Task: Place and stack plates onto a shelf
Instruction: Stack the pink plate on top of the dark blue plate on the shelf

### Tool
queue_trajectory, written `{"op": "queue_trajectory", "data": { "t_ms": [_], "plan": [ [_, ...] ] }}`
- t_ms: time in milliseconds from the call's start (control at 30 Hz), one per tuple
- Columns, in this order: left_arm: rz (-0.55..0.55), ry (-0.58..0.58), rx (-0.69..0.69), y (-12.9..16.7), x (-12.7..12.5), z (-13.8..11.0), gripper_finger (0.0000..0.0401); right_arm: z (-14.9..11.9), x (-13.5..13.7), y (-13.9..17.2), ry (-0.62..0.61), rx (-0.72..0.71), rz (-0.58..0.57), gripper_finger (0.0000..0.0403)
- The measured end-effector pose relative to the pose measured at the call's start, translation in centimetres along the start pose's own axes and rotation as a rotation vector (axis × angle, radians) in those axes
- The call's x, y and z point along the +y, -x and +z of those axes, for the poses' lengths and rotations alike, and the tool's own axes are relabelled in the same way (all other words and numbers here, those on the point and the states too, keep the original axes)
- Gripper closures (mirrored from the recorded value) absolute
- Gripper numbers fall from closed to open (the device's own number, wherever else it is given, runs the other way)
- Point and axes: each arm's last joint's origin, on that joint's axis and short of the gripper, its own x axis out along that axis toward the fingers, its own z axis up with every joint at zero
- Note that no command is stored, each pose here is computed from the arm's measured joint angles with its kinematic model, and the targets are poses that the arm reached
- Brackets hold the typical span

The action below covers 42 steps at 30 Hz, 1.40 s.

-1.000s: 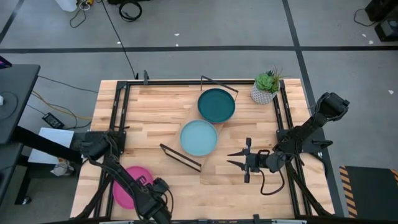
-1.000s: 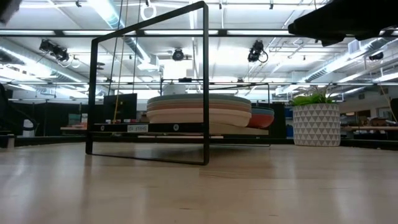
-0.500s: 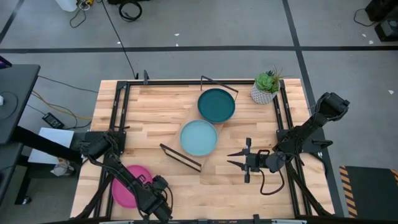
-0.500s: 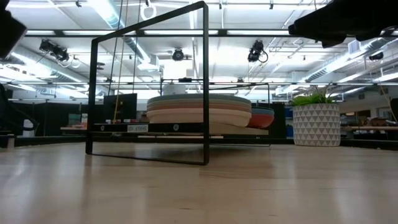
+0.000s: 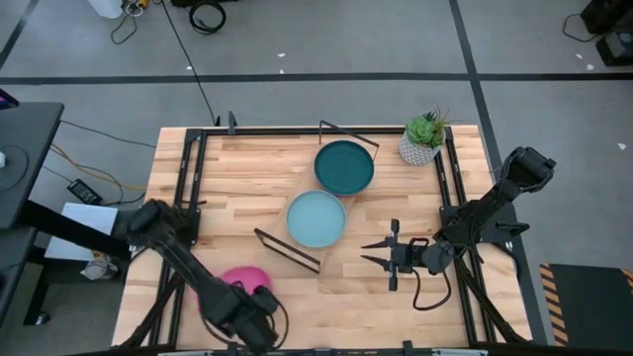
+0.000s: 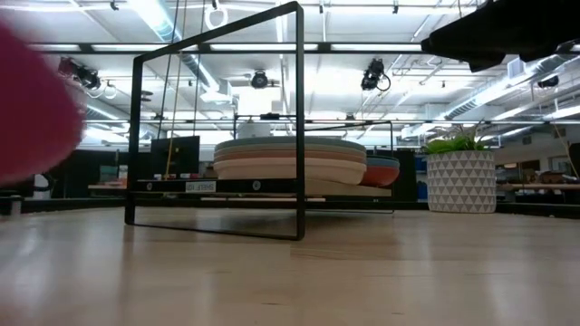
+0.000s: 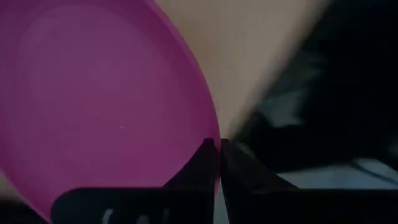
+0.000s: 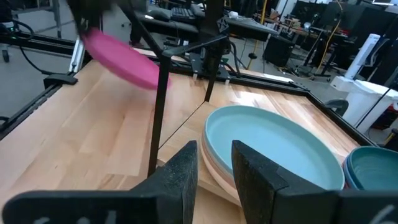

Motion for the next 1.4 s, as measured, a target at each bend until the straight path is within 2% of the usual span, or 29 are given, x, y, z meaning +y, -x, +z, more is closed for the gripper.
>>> {"op": "queue_trajectory", "data": {
  "t_ms": [67, 233, 300, 400, 500, 600, 733, 833, 933, 1000, 1133, 1200, 1400],
  "plan": [
    [-0.116, -0.085, -0.096, 3.6, -1.0, 0.1, 0.0387, -0.1, 0.0, 0.0, -0.003, 0.005, 0.0, 0.0298],
    [-0.461, -0.338, -0.481, 13.3, -3.0, 0.1, 0.0387, -0.3, 0.0, 0.0, -0.013, 0.021, 0.001, 0.0298],
    [-0.504, -0.458, -0.685, 16.5, -3.1, 0.0, 0.0387, -0.3, 0.0, 0.0, -0.018, 0.024, 0.001, 0.0298],
    [-0.398, -0.576, -0.946, 19.6, -2.4, 0.5, 0.0387, -0.4, 0.0, 0.0, -0.036, 0.031, 0.001, 0.0298],
    [-0.156, -0.611, -1.078, 20.3, -1.2, 2.4, 0.0387, -0.7, 0.0, 0.0, -0.064, 0.057, 0.008, 0.0298],
    [0.105, -0.573, -1.13, 20.1, 0.6, 5.5, 0.0387, -1.4, 0.1, 0.2, -0.092, 0.112, 0.016, 0.0298],
    [0.322, -0.475, -1.063, 19.0, 3.6, 11.1, 0.0387, -1.9, 0.3, 0.5, -0.131, 0.148, 0.013, 0.0298],
    [0.401, -0.388, -0.925, 17.4, 6.7, 15.7, 0.0387, -2.0, 0.6, 0.8, -0.158, 0.153, 0.023, 0.0298],
    [0.361, -0.332, -0.733, 15.2, 10.0, 20.2, 0.0387, -2.1, 1.0, 1.3, -0.177, 0.165, 0.037, 0.0298],
    [0.312, -0.343, -0.601, 13.4, 12.1, 23.0, 0.0387, -2.3, 1.2, 1.6, -0.194, 0.173, 0.046, 0.0298],
    [0.262, -0.491, -0.416, 10.1, 15.2, 27.1, 0.0387, -2.5, 1.6, 2.1, -0.226, 0.194, 0.06, 0.0298],
    [0.281, -0.583, -0.356, 8.6, 16.4, 28.5, 0.0387, -2.7, 1.7, 2.3, -0.232, 0.203, 0.068, 0.0298],
    [0.356, -0.863, -0.23, 5.9, 18.5, 30.7, 0.0386, -2.8, 2.1, 2.8, -0.24, 0.213, 0.08, 0.0298]
  ]
}}
